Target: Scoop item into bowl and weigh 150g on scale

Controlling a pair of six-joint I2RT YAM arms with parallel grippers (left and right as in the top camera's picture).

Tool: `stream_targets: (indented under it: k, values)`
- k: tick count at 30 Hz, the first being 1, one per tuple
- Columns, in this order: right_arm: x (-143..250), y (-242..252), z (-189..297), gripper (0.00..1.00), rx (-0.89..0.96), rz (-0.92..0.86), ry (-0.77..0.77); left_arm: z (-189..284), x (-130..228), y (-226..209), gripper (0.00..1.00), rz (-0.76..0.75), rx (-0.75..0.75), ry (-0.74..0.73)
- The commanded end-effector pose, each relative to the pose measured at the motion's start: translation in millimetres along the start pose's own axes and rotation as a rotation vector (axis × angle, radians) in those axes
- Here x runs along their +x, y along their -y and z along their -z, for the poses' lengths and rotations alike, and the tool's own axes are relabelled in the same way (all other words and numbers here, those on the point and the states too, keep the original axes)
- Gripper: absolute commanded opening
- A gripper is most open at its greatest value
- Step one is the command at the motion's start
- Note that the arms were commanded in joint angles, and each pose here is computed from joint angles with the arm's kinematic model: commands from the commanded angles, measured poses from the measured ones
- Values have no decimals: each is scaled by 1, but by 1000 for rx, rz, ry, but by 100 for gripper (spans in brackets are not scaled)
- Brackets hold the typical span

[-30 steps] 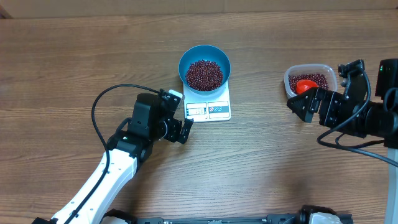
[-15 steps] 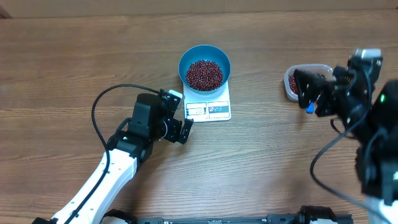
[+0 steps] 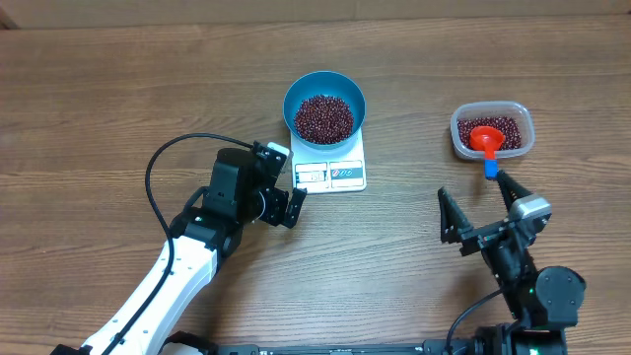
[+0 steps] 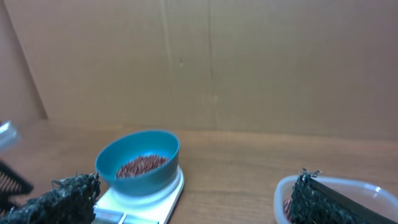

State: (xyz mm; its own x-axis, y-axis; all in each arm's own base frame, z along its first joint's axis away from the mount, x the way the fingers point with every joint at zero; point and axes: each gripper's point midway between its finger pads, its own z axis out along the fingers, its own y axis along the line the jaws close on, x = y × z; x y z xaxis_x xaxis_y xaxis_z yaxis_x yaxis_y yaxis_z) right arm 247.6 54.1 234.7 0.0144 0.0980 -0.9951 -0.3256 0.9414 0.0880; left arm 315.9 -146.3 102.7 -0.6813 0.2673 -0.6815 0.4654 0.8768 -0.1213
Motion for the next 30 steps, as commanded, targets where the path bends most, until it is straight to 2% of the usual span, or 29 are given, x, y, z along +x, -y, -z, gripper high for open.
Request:
stream_targets:
  k: [1, 4, 13, 21, 30]
  values:
    - [13, -8, 2, 100, -29, 70, 20, -2, 1, -1, 100, 11, -6, -3]
    - [31, -12, 3, 100, -52, 119, -2, -2, 1, -1, 100, 11, -6, -3]
    - [64, -9, 10, 100, -41, 93, -66, -2, 1, -1, 100, 11, -6, -3]
    - [61, 27, 14, 100, 178, -14, -45, -2, 1, -1, 100, 11, -6, -3]
    - [61, 26, 13, 100, 169, -15, -46, -2, 1, -1, 100, 11, -6, -3]
